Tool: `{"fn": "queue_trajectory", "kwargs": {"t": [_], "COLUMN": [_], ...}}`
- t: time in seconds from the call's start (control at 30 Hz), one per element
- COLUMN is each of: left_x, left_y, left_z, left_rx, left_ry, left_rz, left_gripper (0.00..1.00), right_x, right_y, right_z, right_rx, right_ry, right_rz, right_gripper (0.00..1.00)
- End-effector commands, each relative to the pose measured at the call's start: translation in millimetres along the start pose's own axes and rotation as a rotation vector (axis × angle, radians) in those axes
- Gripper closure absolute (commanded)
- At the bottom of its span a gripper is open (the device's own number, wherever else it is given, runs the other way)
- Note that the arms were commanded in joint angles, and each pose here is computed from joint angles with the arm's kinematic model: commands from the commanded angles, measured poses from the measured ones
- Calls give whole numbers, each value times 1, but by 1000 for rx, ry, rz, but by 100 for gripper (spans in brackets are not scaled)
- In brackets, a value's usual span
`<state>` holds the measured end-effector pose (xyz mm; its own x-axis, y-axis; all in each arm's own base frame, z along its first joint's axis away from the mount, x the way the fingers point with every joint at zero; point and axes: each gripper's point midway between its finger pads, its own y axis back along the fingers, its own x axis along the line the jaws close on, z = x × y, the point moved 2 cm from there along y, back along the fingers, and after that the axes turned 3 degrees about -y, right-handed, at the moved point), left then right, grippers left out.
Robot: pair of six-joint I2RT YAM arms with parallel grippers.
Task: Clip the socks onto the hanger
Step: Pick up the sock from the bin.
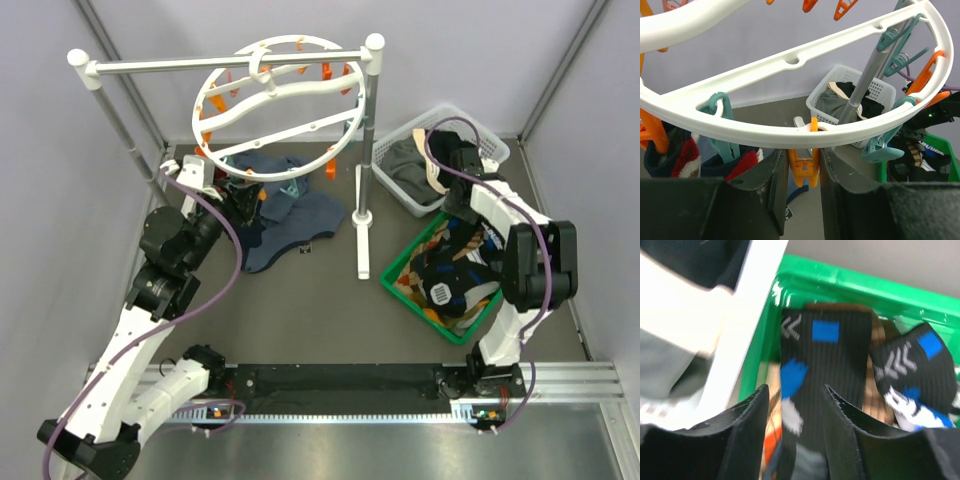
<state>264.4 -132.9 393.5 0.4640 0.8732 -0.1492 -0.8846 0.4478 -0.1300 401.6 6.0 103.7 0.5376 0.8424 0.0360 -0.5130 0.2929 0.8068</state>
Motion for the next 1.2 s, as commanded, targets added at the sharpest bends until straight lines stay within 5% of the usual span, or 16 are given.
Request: {"fn": "queue_trajectory", "kwargs": {"t": [0.0, 0.4, 0.6, 1.17], "left_x": [-1, 0, 0, 1], "left_y": [-6, -9, -9, -6], "left_z": [-3, -7, -8, -4], "left_rx": [-2, 11, 12, -2], "left_ry": [13, 24, 27, 48], "left_rz": [-16, -18, -20, -29], "left_gripper": [100, 100, 100, 100], "right_x": [-10, -21, -28, -16], "right_y": [-19, -63, -49, 75], "right_z": [26, 2, 2, 21], "right_rx": [-42, 86, 73, -154], "right_ry": [-69, 9, 52, 120], "right_rz": [-62, -88, -75, 152], "right_gripper": [56, 58, 100, 100]}}
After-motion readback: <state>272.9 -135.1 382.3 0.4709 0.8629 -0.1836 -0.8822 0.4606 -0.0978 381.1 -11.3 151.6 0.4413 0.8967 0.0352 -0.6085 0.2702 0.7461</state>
